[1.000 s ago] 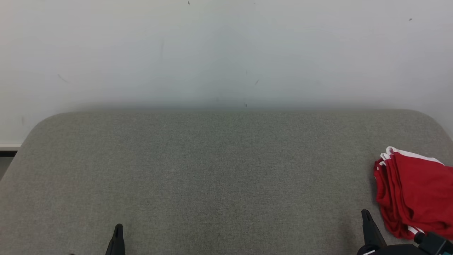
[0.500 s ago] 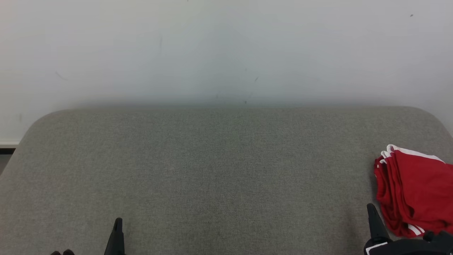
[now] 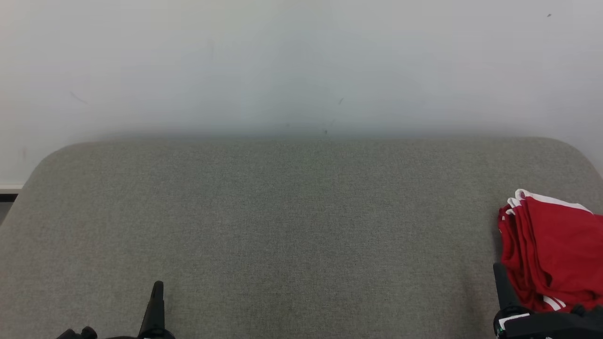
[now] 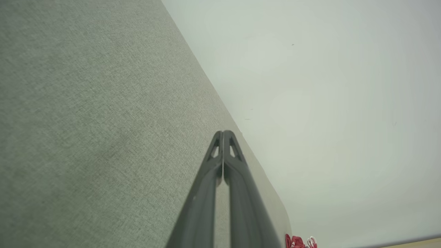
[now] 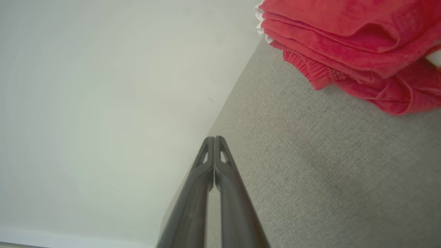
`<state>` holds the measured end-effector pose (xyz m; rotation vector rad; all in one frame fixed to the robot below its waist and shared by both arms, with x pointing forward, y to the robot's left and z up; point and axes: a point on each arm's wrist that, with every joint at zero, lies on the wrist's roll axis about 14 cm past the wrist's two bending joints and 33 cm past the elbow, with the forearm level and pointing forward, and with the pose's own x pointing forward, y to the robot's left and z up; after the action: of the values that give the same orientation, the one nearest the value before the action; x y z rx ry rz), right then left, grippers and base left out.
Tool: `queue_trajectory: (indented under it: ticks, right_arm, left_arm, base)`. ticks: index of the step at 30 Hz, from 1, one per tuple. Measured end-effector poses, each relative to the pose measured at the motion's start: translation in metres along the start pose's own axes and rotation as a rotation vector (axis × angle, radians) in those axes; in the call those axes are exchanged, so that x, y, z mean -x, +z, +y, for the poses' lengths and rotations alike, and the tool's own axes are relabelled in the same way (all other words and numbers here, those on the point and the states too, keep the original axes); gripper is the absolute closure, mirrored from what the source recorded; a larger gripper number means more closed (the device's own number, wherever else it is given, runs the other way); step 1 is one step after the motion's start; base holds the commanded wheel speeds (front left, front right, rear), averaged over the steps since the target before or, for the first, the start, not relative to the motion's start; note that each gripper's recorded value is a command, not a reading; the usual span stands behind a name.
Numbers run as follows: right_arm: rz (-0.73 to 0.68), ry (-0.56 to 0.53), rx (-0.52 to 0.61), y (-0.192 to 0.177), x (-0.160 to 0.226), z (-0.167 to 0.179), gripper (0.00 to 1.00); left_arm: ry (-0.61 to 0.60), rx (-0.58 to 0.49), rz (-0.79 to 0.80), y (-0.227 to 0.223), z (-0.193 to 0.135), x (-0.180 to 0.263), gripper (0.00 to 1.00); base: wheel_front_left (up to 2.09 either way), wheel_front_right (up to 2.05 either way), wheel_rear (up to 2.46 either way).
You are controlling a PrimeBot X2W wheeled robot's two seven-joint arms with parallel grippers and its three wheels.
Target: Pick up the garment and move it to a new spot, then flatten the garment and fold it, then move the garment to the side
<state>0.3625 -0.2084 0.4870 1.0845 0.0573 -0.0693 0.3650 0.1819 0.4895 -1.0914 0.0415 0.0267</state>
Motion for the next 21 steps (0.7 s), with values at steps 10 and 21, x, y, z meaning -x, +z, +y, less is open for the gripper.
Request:
queue_trajectory:
  ticks: [10, 21]
  right_arm:
    - [-0.005, 0.001, -0.095, 0.004, -0.001, -0.001, 1.0]
    - [-0.017, 0.016, -0.193, 0.01, -0.005, 0.002, 1.0]
  left_arm:
    - [-0.006, 0.093, 0.004, 0.001, -0.004, -0.006, 1.0]
    - [-0.015, 0.183, 0.012, 0.0, -0.008, -0.012, 1.0]
  base:
    - [0.0, 0.0, 0.0]
    - [0.0, 0.0, 0.0]
